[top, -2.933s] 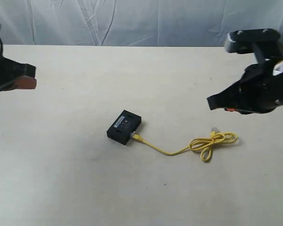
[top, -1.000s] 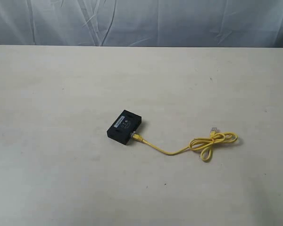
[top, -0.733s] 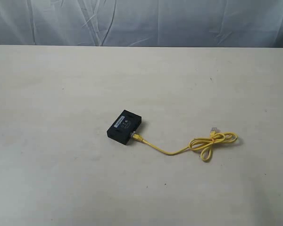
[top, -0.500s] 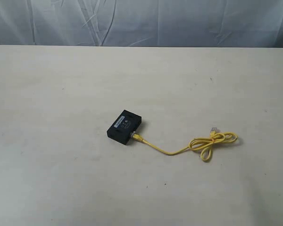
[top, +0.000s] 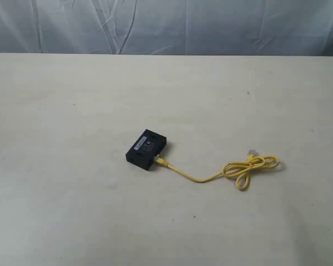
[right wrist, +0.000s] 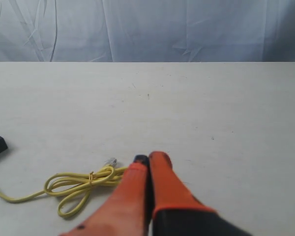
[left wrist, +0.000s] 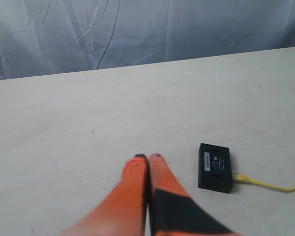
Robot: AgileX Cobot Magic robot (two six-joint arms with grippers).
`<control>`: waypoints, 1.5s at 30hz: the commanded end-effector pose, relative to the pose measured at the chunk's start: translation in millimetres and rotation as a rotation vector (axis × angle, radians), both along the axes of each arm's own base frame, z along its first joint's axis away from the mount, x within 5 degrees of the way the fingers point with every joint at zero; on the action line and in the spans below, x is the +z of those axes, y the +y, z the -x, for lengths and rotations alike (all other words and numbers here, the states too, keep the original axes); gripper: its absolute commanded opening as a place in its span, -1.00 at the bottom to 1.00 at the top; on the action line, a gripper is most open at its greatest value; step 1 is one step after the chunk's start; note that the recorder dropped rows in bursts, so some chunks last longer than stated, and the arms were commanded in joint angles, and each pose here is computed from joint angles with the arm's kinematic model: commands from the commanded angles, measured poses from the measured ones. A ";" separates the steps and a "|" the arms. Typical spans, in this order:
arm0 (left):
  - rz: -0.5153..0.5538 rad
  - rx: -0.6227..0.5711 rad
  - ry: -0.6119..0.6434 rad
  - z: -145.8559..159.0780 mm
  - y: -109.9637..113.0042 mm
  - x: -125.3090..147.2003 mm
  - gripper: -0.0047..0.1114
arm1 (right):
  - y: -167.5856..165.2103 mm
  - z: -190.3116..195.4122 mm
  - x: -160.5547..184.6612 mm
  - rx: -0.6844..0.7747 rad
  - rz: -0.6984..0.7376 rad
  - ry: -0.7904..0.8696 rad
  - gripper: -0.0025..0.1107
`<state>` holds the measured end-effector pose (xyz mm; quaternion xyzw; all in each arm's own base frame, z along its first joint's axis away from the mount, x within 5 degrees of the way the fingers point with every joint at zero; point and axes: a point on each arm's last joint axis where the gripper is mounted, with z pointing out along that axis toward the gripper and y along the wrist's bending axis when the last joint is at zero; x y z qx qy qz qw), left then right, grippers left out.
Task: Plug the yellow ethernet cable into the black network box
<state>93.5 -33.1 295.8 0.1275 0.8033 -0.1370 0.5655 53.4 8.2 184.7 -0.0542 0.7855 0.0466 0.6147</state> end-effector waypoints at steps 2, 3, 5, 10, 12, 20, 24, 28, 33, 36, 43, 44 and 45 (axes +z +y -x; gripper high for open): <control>0.002 0.003 -0.002 0.5 0.2 -1.1 -0.92 | -0.2 -0.2 0.1 0.000 0.006 -0.017 -0.96; 0.002 0.003 -0.002 0.5 0.2 -1.1 -0.92 | -0.2 -0.2 0.1 0.000 0.006 -0.017 -0.96; 0.002 0.003 -0.002 0.5 0.2 -1.1 -0.92 | -0.2 -0.2 0.1 0.000 0.006 -0.017 -0.96; -0.085 -0.009 -0.034 0.4 1.5 -1.3 -0.92 | -0.2 -0.2 0.1 0.000 0.006 -0.017 -0.96; -0.183 -0.006 -0.062 4.1 4.7 -1.7 -0.92 | -0.2 -0.2 0.1 0.000 0.006 -0.017 -0.96; -0.265 0.042 -0.242 37.9 9.4 5.7 -0.92 | -0.2 -0.2 0.1 -0.001 0.004 -0.017 -0.96; -0.278 0.058 -0.335 57.6 9.8 -0.8 -0.92 | -0.2 -0.2 0.1 -0.001 0.004 -0.017 -0.96; -0.281 0.080 -0.377 64.7 11.2 -22.3 -0.92 | -0.2 -0.2 0.1 -0.001 0.004 -0.017 -0.96; -0.276 0.112 -0.337 53.5 14.3 -48.3 -0.92 | -0.2 -0.2 0.3 -0.001 0.004 -0.019 -0.96; -0.274 0.113 -0.305 50.2 14.8 -60.2 -0.92 | -0.2 -0.2 0.3 -0.001 0.004 -0.019 -0.96; -0.250 0.237 -0.118 43.0 26.4 -103.1 -0.92 | -0.2 -0.2 0.3 -0.001 0.004 -0.019 -0.96; -0.254 0.270 -0.110 42.3 29.4 -106.4 -0.92 | -0.1 -0.2 0.3 -0.001 0.002 -0.019 -0.96; -0.221 0.306 -0.106 41.4 31.5 -109.2 -0.92 | -0.1 -0.2 0.3 0.000 0.000 -0.019 -0.96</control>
